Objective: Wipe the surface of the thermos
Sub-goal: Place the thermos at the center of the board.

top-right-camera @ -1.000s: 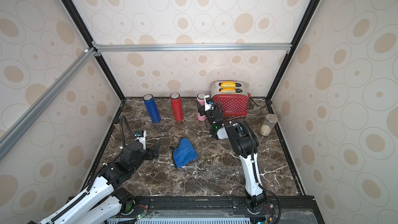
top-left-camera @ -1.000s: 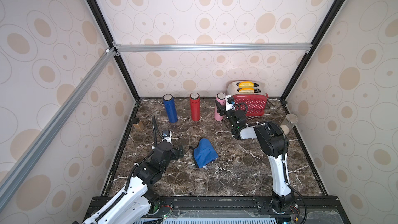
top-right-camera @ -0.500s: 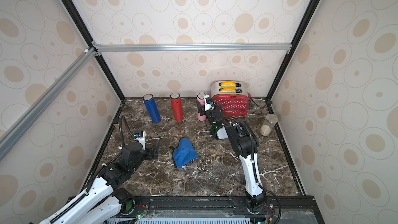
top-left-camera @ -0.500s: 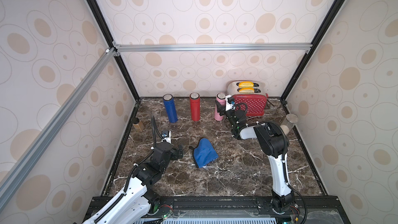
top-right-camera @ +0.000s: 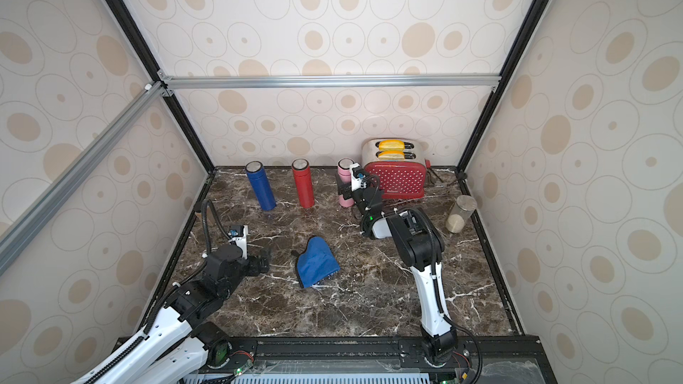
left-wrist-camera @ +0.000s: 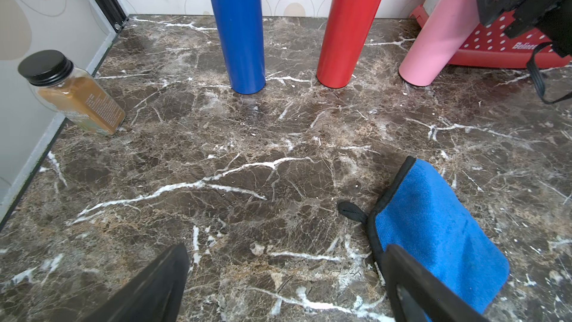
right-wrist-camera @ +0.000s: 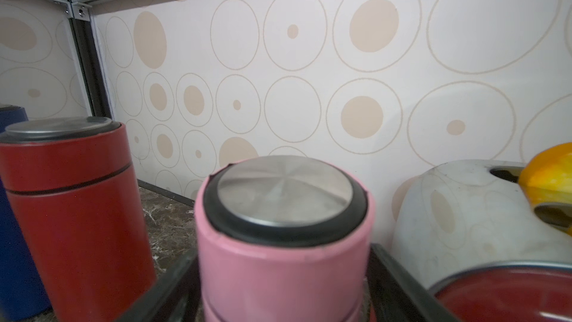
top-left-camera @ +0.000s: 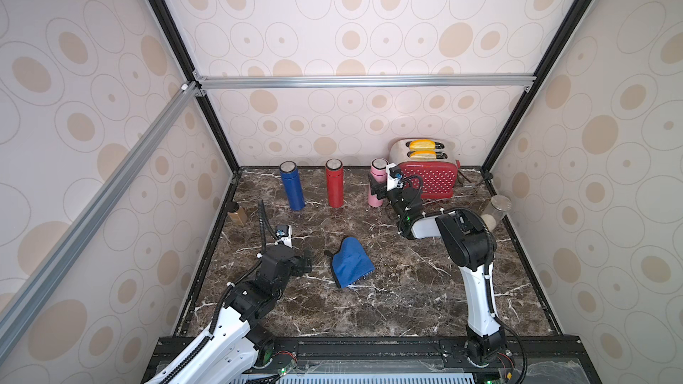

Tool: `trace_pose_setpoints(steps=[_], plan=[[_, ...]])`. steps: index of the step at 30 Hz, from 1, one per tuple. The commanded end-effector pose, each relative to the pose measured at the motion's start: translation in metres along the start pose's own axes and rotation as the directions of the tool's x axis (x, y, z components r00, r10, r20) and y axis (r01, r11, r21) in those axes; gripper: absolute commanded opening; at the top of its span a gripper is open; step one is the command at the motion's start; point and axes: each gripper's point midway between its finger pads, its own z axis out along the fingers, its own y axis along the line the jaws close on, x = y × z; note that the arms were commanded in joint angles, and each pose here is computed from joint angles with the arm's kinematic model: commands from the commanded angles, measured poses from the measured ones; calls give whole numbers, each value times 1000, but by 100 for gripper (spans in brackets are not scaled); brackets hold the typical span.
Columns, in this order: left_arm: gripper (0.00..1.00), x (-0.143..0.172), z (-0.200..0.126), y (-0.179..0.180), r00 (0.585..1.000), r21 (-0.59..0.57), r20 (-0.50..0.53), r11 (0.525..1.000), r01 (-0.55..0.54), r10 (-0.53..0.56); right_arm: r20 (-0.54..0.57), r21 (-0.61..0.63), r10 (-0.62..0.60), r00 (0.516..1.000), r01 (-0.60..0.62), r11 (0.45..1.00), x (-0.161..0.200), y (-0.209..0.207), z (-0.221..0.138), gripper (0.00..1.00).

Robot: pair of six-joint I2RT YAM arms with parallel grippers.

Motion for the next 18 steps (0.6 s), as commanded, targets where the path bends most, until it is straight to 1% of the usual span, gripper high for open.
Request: trace_pose_setpoints(steps=[1,7,10,13,15,18], plan=[[99,-13,-7,6,1000,-27,31,1000,0,1,57,6,-4,998,3,1000,-28,-3,0,100],[99,-13,-5,9,999,-42,46,999,0,2,60,0,-5,998,5,1000,-35,1,-12,100],[99,-16,-4,11,997,-54,77,999,3,1,51,1,-6,999,6,1000,-40,6,-29,100],[99,-25,-3,16,990,-71,139,997,21,-11,16,7,1,1000,-1,1000,-44,12,-55,100],[99,-29,2,20,982,-73,189,996,43,-28,-42,16,33,999,-32,999,-41,13,-76,100],[99,-30,15,34,976,-67,193,991,120,-105,-126,20,56,990,-54,998,-39,13,-111,100]])
